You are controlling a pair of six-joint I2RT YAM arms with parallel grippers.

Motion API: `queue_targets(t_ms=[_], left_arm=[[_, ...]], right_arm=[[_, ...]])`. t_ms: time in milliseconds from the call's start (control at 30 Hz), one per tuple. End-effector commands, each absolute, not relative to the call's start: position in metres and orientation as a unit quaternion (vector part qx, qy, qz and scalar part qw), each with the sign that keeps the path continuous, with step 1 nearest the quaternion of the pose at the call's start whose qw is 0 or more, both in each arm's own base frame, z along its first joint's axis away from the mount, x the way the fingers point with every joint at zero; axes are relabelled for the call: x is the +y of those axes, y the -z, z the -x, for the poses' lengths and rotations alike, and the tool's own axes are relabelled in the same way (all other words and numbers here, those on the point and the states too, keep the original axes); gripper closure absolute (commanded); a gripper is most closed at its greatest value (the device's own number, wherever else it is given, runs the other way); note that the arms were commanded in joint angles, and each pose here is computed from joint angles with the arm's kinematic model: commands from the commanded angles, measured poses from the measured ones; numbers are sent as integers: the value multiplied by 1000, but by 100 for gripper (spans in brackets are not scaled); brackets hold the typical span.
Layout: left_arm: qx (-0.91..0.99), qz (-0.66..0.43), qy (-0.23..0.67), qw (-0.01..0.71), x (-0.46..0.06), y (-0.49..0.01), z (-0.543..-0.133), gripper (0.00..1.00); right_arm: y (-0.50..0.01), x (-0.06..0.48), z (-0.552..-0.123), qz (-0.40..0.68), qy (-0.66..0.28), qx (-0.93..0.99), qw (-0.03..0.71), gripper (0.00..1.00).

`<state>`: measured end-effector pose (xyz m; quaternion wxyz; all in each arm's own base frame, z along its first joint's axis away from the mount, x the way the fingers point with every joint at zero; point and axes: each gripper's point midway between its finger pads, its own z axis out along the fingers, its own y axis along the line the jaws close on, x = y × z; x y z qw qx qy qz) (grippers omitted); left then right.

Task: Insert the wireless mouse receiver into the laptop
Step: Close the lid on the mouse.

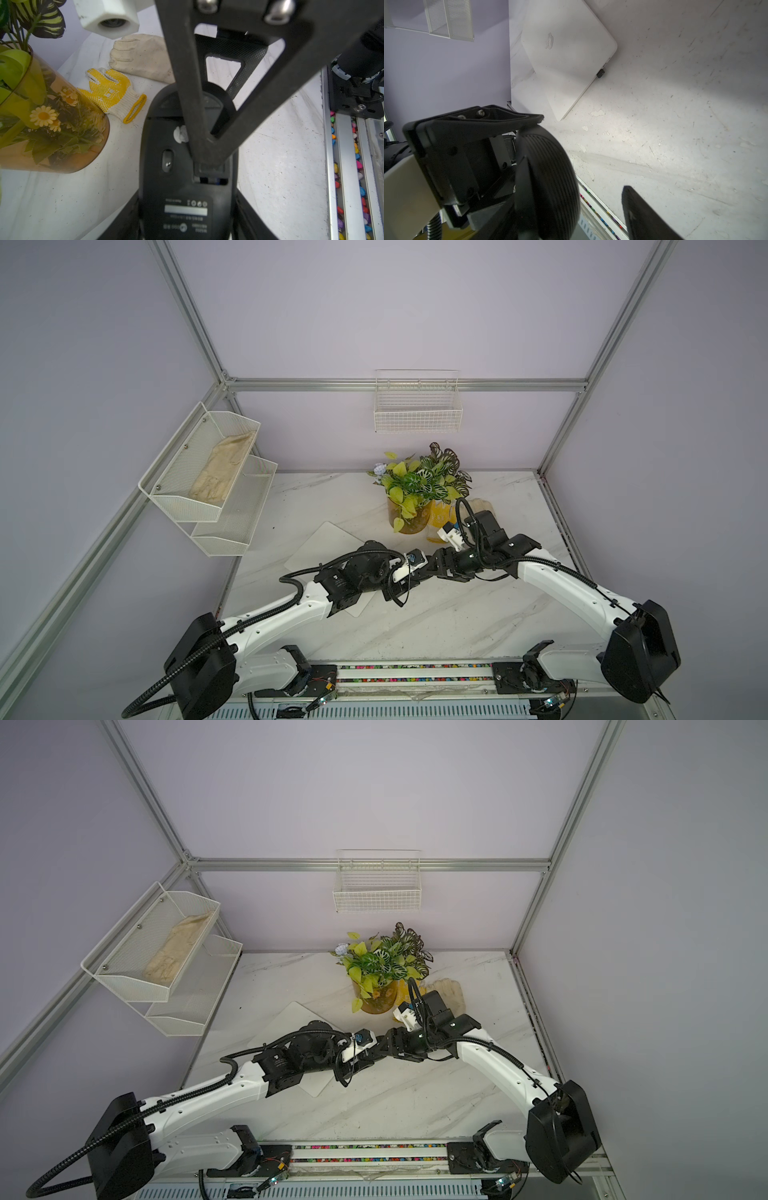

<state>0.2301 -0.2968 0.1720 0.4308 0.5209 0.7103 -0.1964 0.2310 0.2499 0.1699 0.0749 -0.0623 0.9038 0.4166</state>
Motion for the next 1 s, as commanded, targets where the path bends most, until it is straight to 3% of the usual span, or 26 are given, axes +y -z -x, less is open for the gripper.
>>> queue_targets(t_ms=[0, 967], left_arm=[[679, -500, 209, 495, -310, -220, -244, 67], [686, -489, 208, 498, -307, -217, -246, 67]], right_arm=[[-171, 248, -238, 57, -404, 908, 94, 26], [-185, 242, -240, 59, -402, 904, 133, 20]])
